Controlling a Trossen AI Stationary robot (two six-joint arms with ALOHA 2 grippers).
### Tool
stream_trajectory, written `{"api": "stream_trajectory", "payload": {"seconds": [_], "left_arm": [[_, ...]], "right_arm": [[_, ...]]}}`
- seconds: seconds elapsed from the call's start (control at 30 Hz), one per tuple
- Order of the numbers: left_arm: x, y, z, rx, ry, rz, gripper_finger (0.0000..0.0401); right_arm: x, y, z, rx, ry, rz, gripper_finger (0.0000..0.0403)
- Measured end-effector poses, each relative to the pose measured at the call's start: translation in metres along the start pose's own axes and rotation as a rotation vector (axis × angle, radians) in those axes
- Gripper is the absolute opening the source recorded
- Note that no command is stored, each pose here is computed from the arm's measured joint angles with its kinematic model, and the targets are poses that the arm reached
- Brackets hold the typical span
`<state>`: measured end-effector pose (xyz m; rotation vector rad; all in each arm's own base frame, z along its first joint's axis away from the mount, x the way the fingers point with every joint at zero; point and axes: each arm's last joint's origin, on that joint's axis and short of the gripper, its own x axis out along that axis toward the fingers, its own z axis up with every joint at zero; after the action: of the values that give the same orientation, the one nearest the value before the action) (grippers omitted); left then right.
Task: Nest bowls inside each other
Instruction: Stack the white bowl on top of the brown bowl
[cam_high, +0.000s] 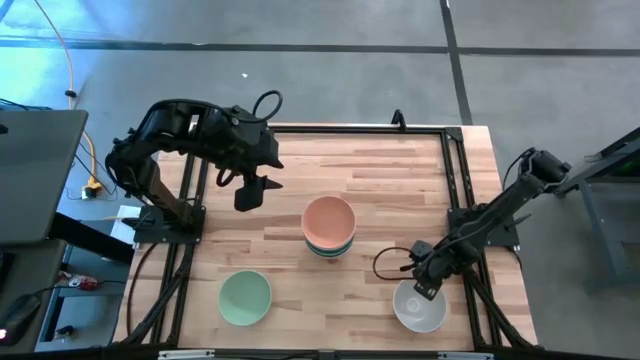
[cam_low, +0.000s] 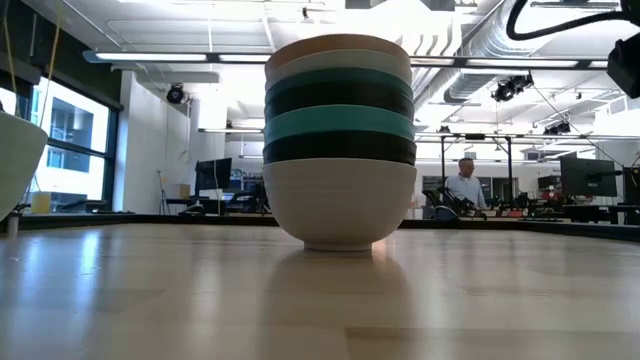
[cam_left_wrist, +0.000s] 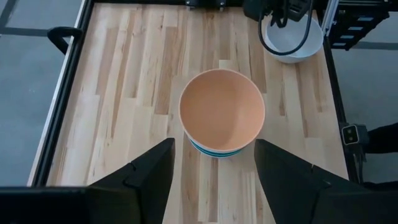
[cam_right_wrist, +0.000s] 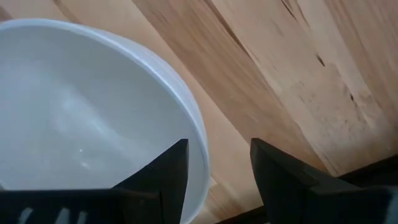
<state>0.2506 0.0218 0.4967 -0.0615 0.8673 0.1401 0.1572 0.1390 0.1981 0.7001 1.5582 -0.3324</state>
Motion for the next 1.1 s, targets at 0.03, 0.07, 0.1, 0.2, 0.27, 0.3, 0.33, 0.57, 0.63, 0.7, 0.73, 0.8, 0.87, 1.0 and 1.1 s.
{"api": "stream_trajectory", "payload": {"seconds": [0.03,0.07,0.1,0.2,0.27,0.3,0.33,0.57,0.63,0.7,0.73,0.8,0.87,1.0,1.1], "left_arm": [[0.0,0.0,0.0,0.0,0.0,0.0,0.0211],[0.0,0.0,0.0,-0.001,0.0,0.0,0.0211],[0.0,0.0,0.0,-0.001,0.0,0.0,0.0211],[0.0,0.0,0.0,-0.001,0.0,-0.001,0.0211],[0.0,0.0,0.0,-0.003,0.0,-0.001,0.0211],[0.0,0.0,0.0,-0.003,0.0,-0.002,0.0211],[0.0,0.0,0.0,-0.003,0.0,-0.006,0.0211],[0.0,0.0,0.0,-0.002,0.001,-0.012,0.0211],[0.0,0.0,0.0,-0.001,0.001,-0.012,0.0211],[0.0,0.0,0.0,0.0,0.001,-0.012,0.0211],[0.0,0.0,0.0,0.0,0.001,-0.013,0.0211],[0.0,0.0,0.0,0.0,0.001,-0.013,0.0211],[0.0,0.0,0.0,0.0,0.001,-0.014,0.0211],[0.0,-0.001,0.0,0.008,0.001,-0.024,0.0211],[0.0,-0.001,0.0,0.01,0.002,-0.039,0.0211]], "right_arm": [[0.001,0.001,0.0,0.002,0.001,-0.007,0.0165],[0.003,0.001,0.0,0.006,0.002,-0.013,0.0163],[0.004,0.001,0.001,0.008,0.003,-0.02,0.0159],[0.008,0.002,0.001,0.01,0.003,-0.032,0.0136],[0.008,0.003,0.002,0.01,0.002,-0.029,0.0112],[0.008,0.004,0.002,0.009,0.002,-0.026,0.0097],[0.008,0.004,0.002,0.008,0.001,-0.023,0.0081],[0.003,0.008,0.002,-0.017,-0.003,0.0,0.0013],[0.0,0.009,0.001,-0.016,0.005,-0.008,0.001],[-0.003,0.011,0.001,-0.02,0.013,-0.001,0.0004],[-0.005,0.012,0.001,-0.02,0.014,0.001,0.0004],[-0.009,0.013,0.001,-0.018,0.021,-0.001,0.0003],[-0.015,0.016,0.0,-0.018,0.02,-0.003,0.0002],[-0.029,0.02,-0.001,-0.016,0.023,-0.012,0.0001],[-0.042,0.025,-0.003,-0.008,0.022,-0.007,0.0001]]}}
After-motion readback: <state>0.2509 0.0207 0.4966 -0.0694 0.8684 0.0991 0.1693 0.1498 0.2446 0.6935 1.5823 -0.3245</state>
